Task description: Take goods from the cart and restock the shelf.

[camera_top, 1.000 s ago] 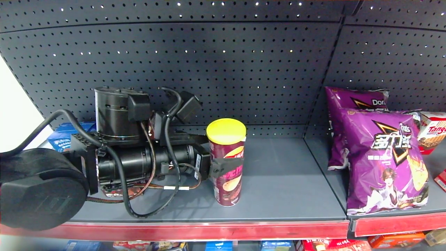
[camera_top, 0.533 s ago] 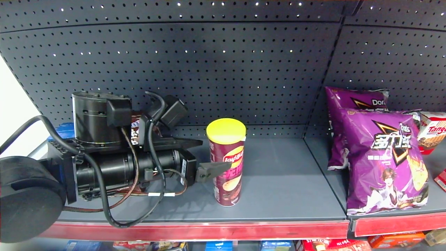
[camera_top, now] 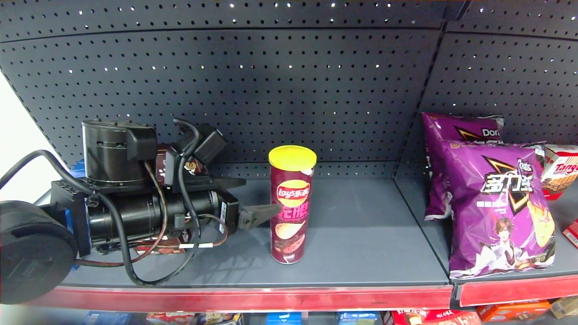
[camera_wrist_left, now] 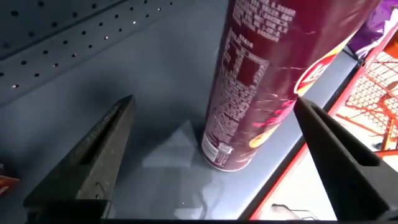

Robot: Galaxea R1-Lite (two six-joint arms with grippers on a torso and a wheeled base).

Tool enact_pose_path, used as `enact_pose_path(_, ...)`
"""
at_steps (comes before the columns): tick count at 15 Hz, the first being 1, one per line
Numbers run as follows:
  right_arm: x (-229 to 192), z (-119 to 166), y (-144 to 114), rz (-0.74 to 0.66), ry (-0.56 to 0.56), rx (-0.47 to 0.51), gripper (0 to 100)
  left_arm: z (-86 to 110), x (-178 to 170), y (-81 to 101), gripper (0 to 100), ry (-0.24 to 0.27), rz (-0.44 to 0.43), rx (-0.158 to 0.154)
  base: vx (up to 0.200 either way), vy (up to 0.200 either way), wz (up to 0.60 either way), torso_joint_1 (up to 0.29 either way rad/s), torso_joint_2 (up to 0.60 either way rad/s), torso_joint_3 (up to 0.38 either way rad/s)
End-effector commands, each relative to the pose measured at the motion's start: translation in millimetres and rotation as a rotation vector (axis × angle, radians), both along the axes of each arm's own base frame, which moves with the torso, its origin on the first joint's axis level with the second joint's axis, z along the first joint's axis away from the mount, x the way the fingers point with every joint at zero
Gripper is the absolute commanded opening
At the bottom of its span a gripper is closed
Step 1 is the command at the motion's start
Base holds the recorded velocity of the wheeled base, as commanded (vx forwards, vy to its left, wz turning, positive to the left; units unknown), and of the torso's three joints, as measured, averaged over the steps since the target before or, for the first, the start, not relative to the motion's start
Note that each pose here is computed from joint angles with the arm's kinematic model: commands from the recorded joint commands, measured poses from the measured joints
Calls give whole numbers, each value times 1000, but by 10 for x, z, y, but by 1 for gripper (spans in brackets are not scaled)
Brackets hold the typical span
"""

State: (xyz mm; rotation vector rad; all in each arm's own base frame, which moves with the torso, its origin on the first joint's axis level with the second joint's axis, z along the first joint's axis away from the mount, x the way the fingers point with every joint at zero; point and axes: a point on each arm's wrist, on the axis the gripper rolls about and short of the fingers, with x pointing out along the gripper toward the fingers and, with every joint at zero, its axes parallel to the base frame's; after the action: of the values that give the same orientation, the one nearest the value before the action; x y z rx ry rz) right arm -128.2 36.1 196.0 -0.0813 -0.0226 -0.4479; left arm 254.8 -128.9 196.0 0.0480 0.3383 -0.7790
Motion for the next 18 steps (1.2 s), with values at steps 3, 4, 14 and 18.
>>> enact_pose_path(3, 3, -3, -1, 0, 2, 0, 0, 21, -24, -17, 100, -14, -14, -1, 0, 0, 0, 0, 0, 0)
enact_pose_path(4, 0, -5, 0, 0, 0, 0, 0, 30, -33, -23, 100, -21, -20, 1, 0, 0, 0, 0, 0, 0)
enact_pose_path(14, -15, -34, 11, -4, -5, -2, 0, -13, 29, -266, 100, -8, -114, -8, 0, 0, 0, 0, 0, 0)
enact_pose_path(18, -13, -39, 8, -3, -1, -1, 0, -50, 82, -362, 100, 1, -131, -3, 0, 0, 0, 0, 0, 0)
